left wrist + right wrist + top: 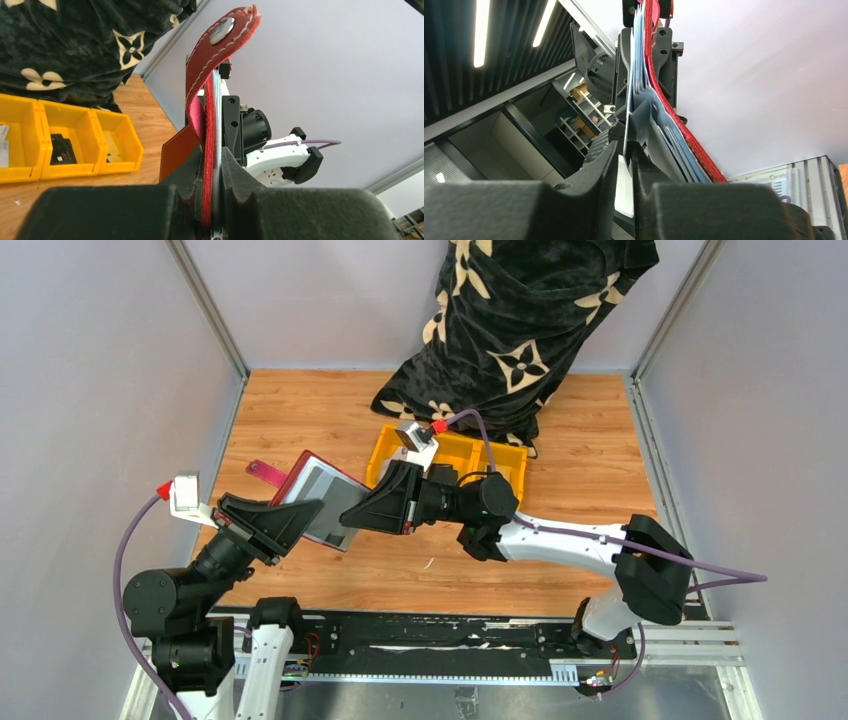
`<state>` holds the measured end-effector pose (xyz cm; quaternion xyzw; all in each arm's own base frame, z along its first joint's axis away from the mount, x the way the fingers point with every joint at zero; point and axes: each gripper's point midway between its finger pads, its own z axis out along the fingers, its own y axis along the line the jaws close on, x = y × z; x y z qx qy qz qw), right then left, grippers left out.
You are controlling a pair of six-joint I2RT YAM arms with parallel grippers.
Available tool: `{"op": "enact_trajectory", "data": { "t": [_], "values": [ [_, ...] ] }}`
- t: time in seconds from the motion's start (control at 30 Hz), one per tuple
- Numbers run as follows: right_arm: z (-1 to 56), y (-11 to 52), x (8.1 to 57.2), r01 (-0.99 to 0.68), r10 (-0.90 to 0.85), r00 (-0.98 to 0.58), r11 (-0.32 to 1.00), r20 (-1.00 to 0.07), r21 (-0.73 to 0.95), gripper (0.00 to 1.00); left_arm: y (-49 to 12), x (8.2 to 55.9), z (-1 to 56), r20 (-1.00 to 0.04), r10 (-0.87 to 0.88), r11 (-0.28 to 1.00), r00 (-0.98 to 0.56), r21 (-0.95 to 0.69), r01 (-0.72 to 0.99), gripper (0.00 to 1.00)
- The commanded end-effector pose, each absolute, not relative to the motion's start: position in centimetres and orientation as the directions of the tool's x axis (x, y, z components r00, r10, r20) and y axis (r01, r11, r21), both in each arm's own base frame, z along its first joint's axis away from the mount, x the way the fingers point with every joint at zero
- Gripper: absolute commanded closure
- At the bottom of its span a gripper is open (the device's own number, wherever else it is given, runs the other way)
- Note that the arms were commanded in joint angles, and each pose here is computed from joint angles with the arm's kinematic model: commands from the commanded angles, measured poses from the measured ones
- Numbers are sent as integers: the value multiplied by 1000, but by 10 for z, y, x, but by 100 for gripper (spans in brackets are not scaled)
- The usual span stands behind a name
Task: Take the credit cards out of the card holder
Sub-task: Remove the credit card from the card holder, then place the credit card in the storage box.
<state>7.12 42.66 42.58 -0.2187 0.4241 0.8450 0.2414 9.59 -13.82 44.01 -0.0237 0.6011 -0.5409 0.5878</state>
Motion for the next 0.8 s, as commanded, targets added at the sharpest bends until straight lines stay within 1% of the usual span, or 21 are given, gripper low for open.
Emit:
{"op": "enact_trajectory", "data": {
  "t": [0.0, 0.03, 0.07, 0.3, 0.37, 0.47, 0.53, 0.6, 0.63, 0.67, 0.7, 0.77],
  "values": [
    [443, 422, 65, -608, 257, -774, -559, -579, 564, 91, -135, 93, 447, -706, -661, 448, -252, -642, 623, 94],
    [440, 421, 66, -608, 256, -775, -552, -578, 570, 97, -134, 93, 447, -708, -662, 455, -246, -640, 619, 94],
    [437, 420, 67, -609, 255, -775, -545, -578, 576, 100, -133, 94, 447, -711, -662, 462, -239, -638, 617, 94],
    [397, 400, 73, -627, 223, -766, -463, -603, 626, 100, -124, 99, 452, -711, -679, 501, -183, -631, 592, 93],
    [380, 391, 73, -631, 187, -762, -430, -620, 645, 100, -124, 100, 453, -712, -679, 505, -178, -629, 591, 93],
    [362, 372, 91, -649, 172, -753, -359, -636, 671, 100, -124, 100, 452, -717, -674, 511, -175, -624, 591, 94],
    [348, 357, 113, -666, 157, -744, -247, -649, 704, 100, -124, 101, 451, -727, -666, 519, -170, -614, 595, 93],
    [323, 345, 146, -694, 134, -716, -38, -685, 719, 100, -124, 102, 448, -742, -650, 531, -165, -599, 599, 93],
    [305, 339, 165, -694, 108, -704, 102, -702, 713, 100, -125, 102, 446, -750, -641, 537, -164, -590, 603, 93],
    [292, 331, 182, -700, 79, -680, 224, -729, 678, 100, -125, 103, 444, -758, -632, 543, -164, -583, 604, 93],
    [290, 322, 203, -716, 62, -641, 313, -765, 625, 100, -125, 105, 440, -766, -621, 549, -166, -577, 605, 93],
    [267, 314, 228, -673, 19, -667, 415, -745, 612, 100, -126, 110, 432, -786, -593, 566, -172, -560, 605, 93]
  ]
}}
